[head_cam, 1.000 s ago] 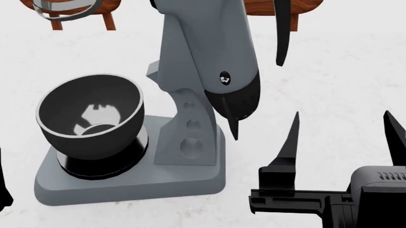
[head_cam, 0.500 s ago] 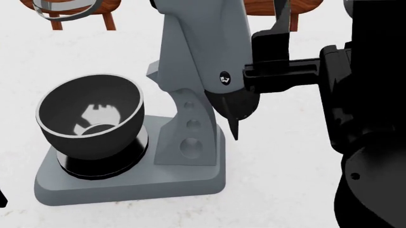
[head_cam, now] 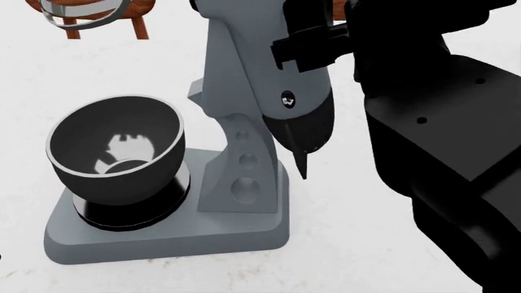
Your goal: Close the stand mixer head.
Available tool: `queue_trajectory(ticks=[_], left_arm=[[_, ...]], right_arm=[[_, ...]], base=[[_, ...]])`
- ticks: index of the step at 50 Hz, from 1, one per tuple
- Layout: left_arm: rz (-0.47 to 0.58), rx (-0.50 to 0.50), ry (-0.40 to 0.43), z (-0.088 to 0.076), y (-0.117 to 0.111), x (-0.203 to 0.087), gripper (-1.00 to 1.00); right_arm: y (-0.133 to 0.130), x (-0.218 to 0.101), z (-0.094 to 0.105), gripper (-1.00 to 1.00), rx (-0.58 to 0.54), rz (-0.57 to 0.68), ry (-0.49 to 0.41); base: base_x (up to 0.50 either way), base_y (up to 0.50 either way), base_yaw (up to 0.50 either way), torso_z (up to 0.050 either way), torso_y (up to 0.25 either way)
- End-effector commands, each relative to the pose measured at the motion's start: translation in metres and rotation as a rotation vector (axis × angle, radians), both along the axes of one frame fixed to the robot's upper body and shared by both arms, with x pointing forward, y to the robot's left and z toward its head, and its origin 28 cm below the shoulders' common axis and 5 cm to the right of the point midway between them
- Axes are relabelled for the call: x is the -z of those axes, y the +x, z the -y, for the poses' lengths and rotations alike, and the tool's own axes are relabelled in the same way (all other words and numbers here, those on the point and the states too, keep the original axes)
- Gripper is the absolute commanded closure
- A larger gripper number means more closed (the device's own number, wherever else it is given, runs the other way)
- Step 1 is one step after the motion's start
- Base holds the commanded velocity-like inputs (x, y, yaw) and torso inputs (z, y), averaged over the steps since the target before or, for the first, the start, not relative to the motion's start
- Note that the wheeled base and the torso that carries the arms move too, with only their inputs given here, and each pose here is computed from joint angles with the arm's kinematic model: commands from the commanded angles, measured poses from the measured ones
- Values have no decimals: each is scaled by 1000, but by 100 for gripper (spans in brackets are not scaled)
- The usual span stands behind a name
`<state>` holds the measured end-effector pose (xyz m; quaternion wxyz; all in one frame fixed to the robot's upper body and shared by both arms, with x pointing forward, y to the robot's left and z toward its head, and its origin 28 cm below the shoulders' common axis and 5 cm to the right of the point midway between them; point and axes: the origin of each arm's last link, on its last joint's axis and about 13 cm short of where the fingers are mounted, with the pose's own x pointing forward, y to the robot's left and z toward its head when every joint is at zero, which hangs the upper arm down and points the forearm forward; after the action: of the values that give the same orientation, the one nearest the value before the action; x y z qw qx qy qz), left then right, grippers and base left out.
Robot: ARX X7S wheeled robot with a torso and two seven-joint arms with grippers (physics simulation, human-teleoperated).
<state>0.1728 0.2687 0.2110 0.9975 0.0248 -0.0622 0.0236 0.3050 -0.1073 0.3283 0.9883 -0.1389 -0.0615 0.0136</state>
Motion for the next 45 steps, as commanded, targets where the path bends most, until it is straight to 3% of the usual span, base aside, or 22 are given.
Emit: queue_trajectory(ticks=[1, 13, 27, 45], left_arm=[[0, -2, -3, 0, -1, 0, -100], [2, -5, -6, -1, -2, -2, -100], [8, -16, -18, -5, -2, -3, -100], [7, -22, -25, -6, -2, -3, -100]], right_arm=[[14, 12, -34, -100, -203, -108, -51], [5, 29, -66, -100, -433, -224, -35], [4, 78, -111, -100, -590, -363, -143], [-13, 115, -121, -100, -649, -463, -155]], base=[[0, 3, 6, 0, 0], [7, 3, 7, 0, 0], [4, 3, 7, 0, 0], [1, 2, 4, 0, 0]])
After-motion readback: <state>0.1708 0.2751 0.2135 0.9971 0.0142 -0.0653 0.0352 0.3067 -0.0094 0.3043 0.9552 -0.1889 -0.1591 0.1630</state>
